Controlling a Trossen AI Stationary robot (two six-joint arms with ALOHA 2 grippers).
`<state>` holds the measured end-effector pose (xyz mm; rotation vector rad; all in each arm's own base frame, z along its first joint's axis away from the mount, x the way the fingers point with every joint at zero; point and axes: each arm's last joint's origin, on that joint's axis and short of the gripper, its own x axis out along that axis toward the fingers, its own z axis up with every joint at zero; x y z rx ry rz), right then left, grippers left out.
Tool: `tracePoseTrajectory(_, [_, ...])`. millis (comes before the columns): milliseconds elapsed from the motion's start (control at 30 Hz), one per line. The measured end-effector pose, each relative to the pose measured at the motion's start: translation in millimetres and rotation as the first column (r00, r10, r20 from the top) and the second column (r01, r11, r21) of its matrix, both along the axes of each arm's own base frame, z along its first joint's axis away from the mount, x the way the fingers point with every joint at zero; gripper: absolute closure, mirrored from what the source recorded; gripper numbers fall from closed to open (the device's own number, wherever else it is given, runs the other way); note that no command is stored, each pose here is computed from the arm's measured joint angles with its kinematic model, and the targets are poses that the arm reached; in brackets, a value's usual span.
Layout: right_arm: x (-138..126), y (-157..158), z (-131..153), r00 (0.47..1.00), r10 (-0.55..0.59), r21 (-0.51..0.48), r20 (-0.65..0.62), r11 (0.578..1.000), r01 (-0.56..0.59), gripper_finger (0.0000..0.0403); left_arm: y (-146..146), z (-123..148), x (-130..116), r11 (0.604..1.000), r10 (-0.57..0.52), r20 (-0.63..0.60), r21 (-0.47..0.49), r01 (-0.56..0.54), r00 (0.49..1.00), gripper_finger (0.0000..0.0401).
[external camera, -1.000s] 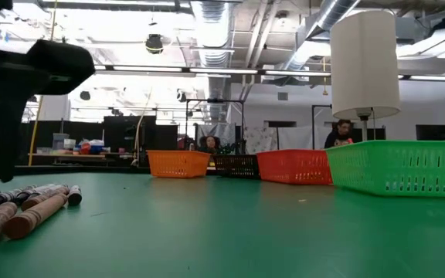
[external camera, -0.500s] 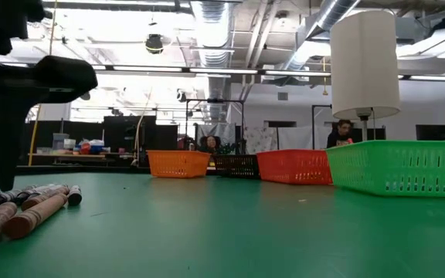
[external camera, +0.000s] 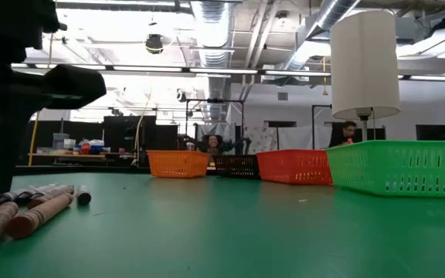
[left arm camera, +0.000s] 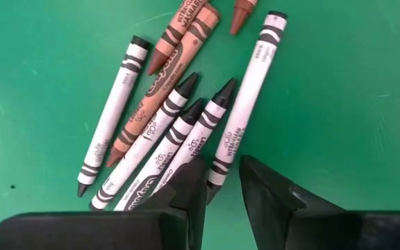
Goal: Sort crayons
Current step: Put the black crayon into the orange bin
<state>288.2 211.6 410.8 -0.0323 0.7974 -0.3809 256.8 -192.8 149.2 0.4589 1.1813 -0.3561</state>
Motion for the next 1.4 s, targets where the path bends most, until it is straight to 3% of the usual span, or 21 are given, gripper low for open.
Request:
tracePoseTrajectory(367, [0, 0, 0, 1.000, 0.000, 0.000, 0.000, 1.000, 0.000, 0.0336, 8, 0, 6, 0.998, 0.001, -0.038, -0.058, -0.004, 0.999, 0.0327])
tracePoseTrajectory(667, [-1, 2, 0, 1.000, 0.007, 0.000, 0.000, 1.000, -0.007, 0.0336, 7, 0, 6, 0.998, -0.006, -0.037, -0.058, 0.004, 0.999, 0.0393])
tracePoseTrajectory(1033, [-11, 14, 2, 0.998, 0.018, -0.078, 0.067, 0.997, -0.013, 0.0336, 7, 3, 14, 0.994, 0.111, 0.096, -0.025, -0.109, 0.989, 0.0399])
tracePoseTrajectory(1400, [-28, 31, 5, 0.986, 0.039, -0.152, 0.160, 0.988, -0.015, 0.0336, 8, 10, 15, 0.979, 0.204, 0.113, -0.027, -0.202, 0.972, 0.0401])
